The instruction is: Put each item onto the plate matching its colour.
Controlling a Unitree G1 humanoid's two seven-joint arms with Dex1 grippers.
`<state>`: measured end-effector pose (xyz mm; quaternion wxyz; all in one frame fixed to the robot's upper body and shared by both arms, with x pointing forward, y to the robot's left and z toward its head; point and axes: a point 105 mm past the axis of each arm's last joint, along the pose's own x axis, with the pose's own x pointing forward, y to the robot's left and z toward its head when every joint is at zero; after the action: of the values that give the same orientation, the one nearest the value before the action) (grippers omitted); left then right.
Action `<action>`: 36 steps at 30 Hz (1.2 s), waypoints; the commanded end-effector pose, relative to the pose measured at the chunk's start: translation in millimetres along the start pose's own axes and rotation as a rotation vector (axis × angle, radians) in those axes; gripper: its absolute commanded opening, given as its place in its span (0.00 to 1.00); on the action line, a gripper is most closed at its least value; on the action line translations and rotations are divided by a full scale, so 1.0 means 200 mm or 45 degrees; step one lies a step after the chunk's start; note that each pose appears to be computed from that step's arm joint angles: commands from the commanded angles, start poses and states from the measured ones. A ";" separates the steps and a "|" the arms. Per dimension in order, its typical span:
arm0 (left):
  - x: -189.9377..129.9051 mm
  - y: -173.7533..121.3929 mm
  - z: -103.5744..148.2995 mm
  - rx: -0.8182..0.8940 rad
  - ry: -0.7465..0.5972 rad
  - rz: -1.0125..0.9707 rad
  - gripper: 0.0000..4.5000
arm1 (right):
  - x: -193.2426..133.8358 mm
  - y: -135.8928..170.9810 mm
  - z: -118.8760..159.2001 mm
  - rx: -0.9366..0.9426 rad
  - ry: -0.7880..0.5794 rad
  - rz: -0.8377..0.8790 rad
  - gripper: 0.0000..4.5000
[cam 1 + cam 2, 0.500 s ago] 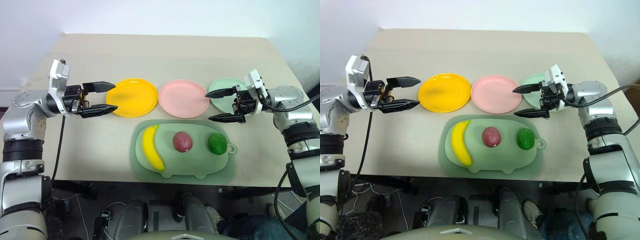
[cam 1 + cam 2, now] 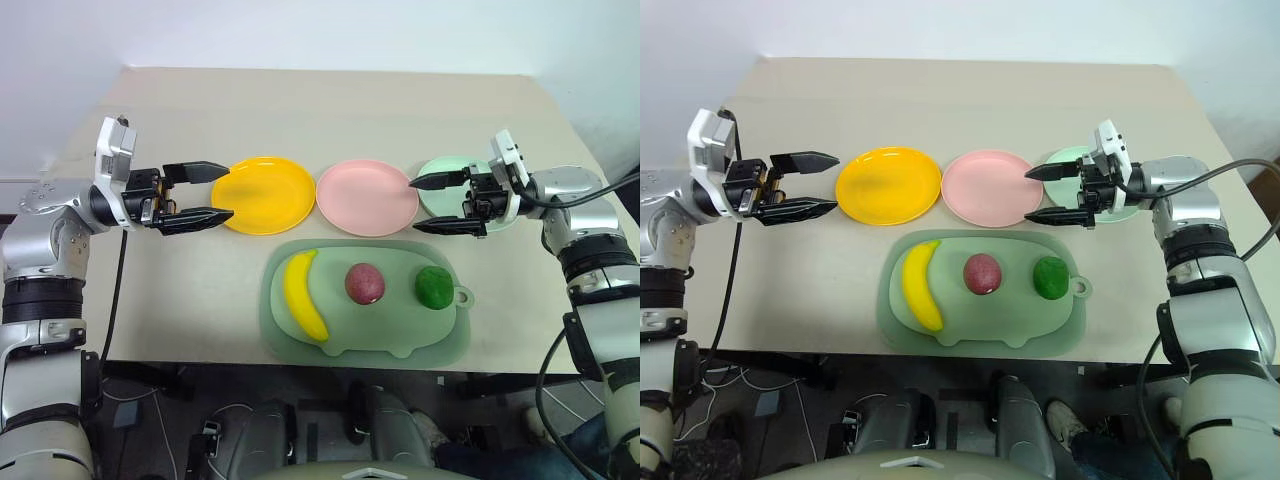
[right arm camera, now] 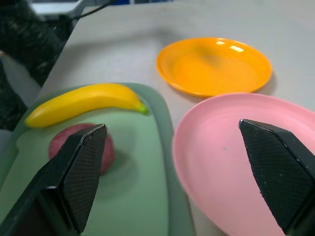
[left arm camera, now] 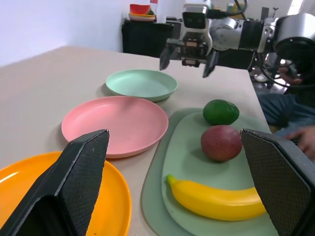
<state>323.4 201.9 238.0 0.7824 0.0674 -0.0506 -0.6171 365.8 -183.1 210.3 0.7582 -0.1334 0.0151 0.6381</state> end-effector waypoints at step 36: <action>0.01 -0.14 0.03 -0.054 0.003 -0.220 0.99 | -0.12 -0.11 0.10 0.052 -0.052 -0.228 1.00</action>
<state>301.3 195.7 231.4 0.7381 0.0463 -0.0185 -0.6729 377.6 -203.4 218.8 0.8079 -0.0944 0.0291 0.5809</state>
